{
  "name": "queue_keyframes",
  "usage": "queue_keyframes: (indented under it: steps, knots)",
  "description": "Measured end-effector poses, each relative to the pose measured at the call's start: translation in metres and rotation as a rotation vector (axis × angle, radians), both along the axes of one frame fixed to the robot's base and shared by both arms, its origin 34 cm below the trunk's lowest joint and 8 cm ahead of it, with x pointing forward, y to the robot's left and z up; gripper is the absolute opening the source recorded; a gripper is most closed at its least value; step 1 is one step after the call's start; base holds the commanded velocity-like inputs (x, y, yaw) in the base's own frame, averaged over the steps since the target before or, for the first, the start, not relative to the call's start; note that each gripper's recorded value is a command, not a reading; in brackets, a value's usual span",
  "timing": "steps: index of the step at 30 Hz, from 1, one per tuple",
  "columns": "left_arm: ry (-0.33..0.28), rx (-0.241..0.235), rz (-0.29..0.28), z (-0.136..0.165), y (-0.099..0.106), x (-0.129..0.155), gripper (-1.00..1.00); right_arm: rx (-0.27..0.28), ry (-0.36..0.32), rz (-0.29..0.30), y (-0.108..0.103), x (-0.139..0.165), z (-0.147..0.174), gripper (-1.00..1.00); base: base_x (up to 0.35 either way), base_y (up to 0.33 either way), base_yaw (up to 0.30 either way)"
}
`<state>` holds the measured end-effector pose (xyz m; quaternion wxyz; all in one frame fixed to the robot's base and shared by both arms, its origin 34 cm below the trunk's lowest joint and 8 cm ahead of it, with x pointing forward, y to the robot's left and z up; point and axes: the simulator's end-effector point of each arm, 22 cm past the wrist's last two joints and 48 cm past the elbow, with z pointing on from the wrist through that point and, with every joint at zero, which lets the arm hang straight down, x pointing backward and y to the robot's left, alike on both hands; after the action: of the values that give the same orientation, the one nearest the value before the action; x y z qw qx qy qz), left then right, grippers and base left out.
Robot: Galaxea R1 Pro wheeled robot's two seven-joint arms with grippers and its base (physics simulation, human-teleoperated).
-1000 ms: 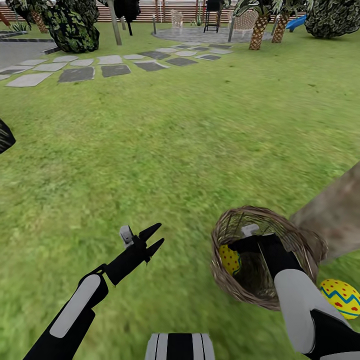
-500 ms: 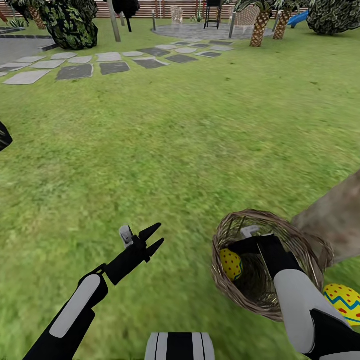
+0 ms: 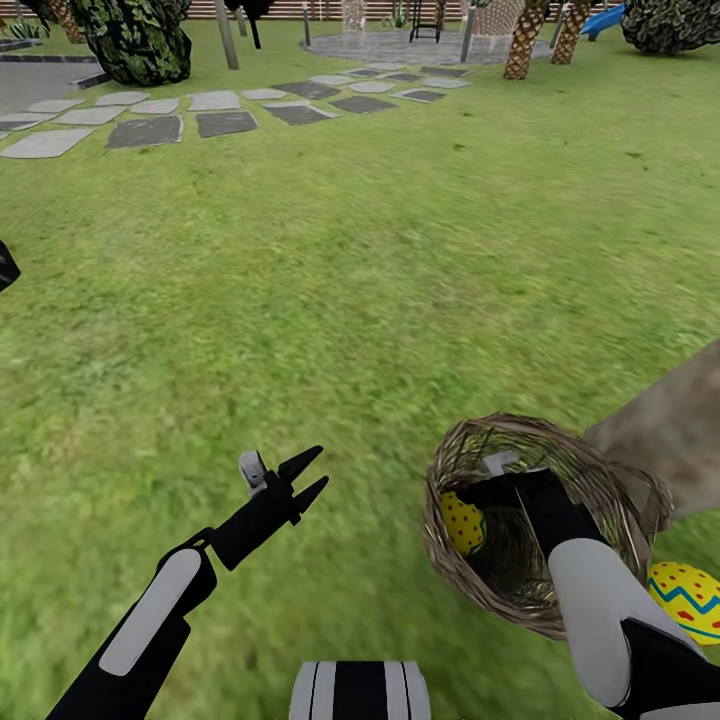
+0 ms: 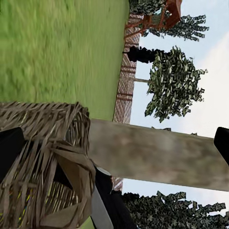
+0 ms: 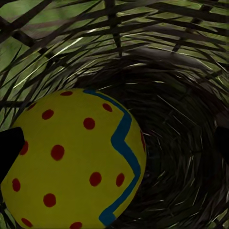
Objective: Take the three Easter eggs out of the wicker basket on the lawn in the garden, then place them on the lawn next to a single tree (choose any tree) so that all three eggs are next to the same tree and none are left in the basket.
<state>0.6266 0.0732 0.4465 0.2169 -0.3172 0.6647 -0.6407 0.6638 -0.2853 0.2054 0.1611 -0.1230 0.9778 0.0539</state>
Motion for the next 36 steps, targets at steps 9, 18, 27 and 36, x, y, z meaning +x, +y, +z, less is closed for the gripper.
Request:
queue_keyframes:
  steps: [9,18,27,36]
  knots:
    - [-0.009,-0.021,0.004,-0.001,0.000,0.000,1.00,0.002,0.027,-0.007,-0.001,-0.007,-0.008,1.00,0.000,0.000,0.000]
    - [-0.013,-0.025,0.004,0.001,0.000,0.000,1.00,0.008,0.032,-0.004,0.000,-0.008,-0.009,1.00,0.000,0.000,0.000]
    - [-0.008,-0.025,0.005,-0.002,0.000,0.000,1.00,0.060,0.098,-0.014,0.010,-0.023,-0.013,1.00,0.000,0.000,0.000]
    - [0.020,-0.024,0.005,-0.019,0.000,-0.002,1.00,0.064,0.129,-0.022,0.011,-0.032,-0.029,1.00,0.000,0.000,0.000]
